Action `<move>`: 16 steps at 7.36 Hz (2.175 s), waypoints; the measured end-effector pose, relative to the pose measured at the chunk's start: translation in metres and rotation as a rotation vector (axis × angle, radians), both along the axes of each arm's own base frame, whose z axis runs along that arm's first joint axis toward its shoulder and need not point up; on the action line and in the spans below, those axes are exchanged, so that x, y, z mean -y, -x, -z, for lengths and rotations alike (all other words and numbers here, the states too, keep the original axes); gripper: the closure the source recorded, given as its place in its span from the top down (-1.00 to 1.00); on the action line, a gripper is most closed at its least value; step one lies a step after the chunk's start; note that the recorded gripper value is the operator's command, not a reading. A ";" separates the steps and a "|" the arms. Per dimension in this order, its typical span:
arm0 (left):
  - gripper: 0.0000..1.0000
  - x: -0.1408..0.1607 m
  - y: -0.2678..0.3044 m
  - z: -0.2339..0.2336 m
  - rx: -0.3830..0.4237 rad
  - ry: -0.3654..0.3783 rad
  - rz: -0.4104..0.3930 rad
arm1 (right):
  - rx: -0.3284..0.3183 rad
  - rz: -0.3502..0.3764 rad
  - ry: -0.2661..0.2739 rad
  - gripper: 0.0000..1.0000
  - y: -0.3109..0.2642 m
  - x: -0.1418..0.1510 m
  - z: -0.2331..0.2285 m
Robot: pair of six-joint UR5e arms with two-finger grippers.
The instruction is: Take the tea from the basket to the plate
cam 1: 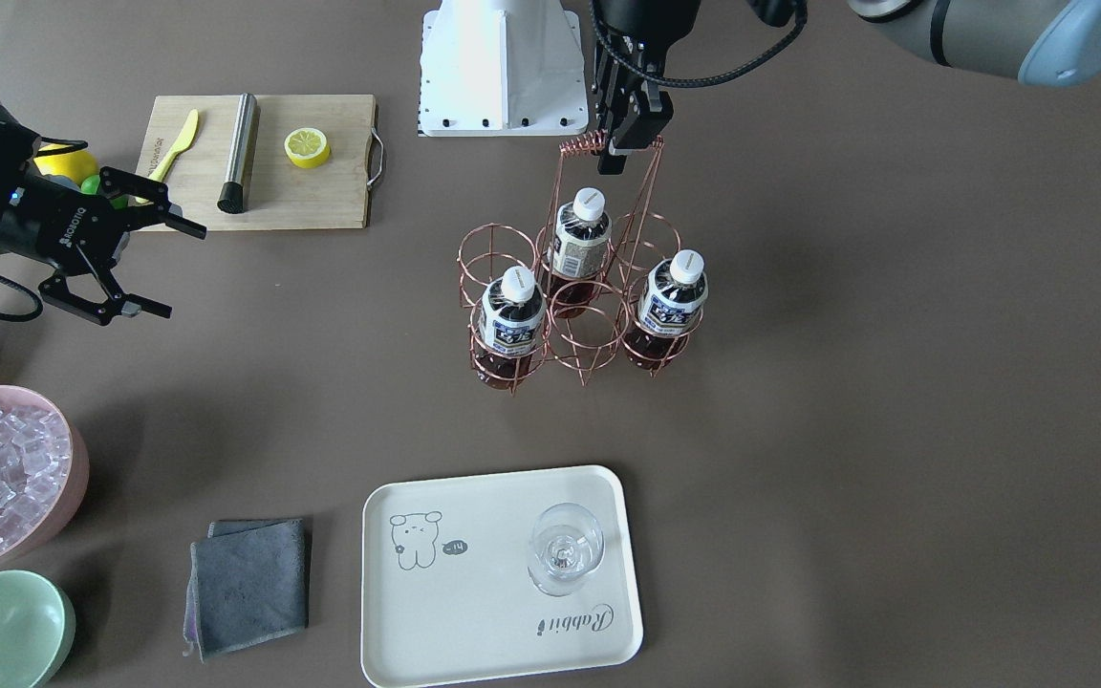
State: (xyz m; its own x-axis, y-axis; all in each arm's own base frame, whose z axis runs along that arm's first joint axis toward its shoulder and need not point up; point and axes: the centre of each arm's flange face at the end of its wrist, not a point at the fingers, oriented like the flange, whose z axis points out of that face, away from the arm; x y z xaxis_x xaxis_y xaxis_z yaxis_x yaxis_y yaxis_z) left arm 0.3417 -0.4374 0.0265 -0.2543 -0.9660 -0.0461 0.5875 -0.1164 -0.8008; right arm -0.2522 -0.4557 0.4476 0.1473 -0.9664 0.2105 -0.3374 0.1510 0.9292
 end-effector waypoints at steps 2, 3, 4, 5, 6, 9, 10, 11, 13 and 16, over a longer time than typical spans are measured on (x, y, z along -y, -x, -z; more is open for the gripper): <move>-1.00 0.001 -0.015 -0.002 0.011 0.013 -0.011 | 0.160 -0.021 -0.008 0.95 0.039 -0.024 0.011; -1.00 0.000 -0.016 -0.002 0.010 0.019 -0.008 | 0.217 -0.024 -0.015 0.98 0.054 -0.031 0.020; -1.00 -0.001 -0.020 -0.003 0.010 0.023 -0.007 | 0.256 -0.020 -0.025 0.99 0.064 -0.032 0.032; -1.00 -0.005 -0.032 -0.007 0.016 0.015 -0.002 | 0.283 -0.008 -0.031 0.99 0.074 -0.032 0.045; -1.00 -0.013 -0.047 -0.010 0.025 -0.007 0.009 | 0.291 0.013 -0.029 0.99 0.086 -0.036 0.050; -1.00 -0.021 -0.058 -0.009 0.027 -0.027 0.021 | 0.282 0.051 -0.017 0.99 0.115 -0.039 0.050; -1.00 -0.021 -0.058 -0.007 0.024 -0.028 0.022 | 0.282 0.055 -0.017 0.99 0.120 -0.038 0.053; -1.00 -0.021 -0.058 -0.007 0.023 -0.027 0.023 | 0.285 0.056 -0.019 0.99 0.124 -0.036 0.056; -1.00 -0.021 -0.059 -0.006 0.019 -0.018 0.031 | 0.303 0.054 -0.033 0.98 0.129 -0.031 0.071; -1.00 -0.021 -0.059 -0.005 0.017 -0.016 0.033 | 0.307 0.051 -0.041 0.98 0.141 -0.022 0.097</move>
